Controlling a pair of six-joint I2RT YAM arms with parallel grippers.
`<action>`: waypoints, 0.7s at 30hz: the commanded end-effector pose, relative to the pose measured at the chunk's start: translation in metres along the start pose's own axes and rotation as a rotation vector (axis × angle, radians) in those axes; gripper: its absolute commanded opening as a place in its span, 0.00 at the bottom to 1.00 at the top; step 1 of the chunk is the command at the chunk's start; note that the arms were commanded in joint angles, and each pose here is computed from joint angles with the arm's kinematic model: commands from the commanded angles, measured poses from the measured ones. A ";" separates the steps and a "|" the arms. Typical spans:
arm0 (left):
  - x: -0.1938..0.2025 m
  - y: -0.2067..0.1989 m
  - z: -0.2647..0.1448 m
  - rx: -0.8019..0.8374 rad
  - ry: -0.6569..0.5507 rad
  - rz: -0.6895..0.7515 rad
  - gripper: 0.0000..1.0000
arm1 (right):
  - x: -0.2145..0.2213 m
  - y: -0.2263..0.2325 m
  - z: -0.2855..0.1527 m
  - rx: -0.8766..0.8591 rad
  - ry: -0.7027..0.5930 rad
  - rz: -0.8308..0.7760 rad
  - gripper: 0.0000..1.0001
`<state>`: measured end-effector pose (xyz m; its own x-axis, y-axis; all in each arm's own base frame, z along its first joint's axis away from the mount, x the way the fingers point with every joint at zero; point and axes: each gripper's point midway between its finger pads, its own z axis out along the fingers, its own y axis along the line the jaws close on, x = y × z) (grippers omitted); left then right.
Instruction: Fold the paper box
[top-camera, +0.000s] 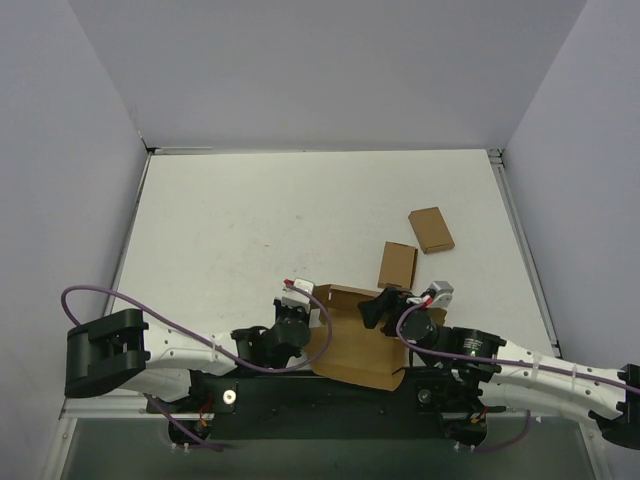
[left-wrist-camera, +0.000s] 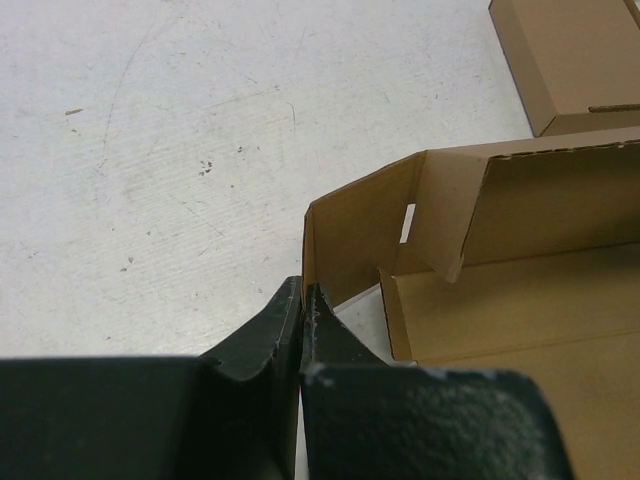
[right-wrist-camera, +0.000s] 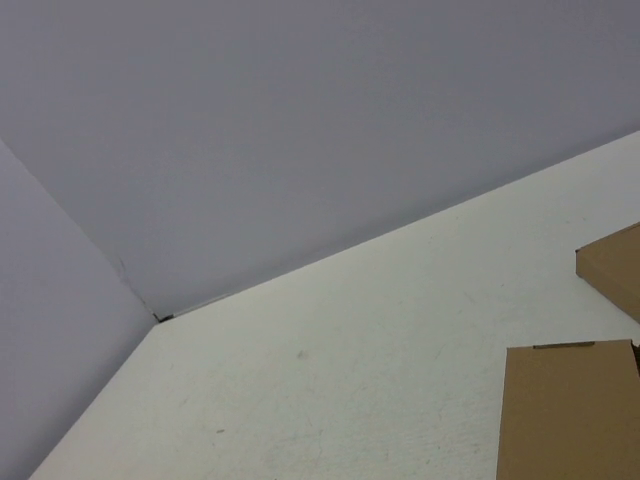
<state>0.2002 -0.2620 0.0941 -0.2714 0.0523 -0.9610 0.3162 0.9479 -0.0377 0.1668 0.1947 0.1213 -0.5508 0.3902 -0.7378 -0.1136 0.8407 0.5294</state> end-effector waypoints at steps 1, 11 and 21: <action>-0.004 0.002 -0.002 -0.016 -0.021 -0.018 0.00 | -0.060 -0.020 0.007 0.104 -0.343 0.878 0.72; -0.005 0.002 -0.004 -0.017 -0.032 -0.026 0.00 | -0.062 -0.027 0.030 0.142 -0.330 0.945 0.72; -0.004 0.001 -0.005 -0.021 -0.037 -0.019 0.00 | -0.068 -0.024 0.046 0.132 -0.330 0.990 0.73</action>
<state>0.1971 -0.2591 0.0931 -0.2597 0.0572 -0.9640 0.3064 0.9515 -0.0261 0.2220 0.1831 0.1209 -0.4322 0.6637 -0.6105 0.1137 0.7117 0.6932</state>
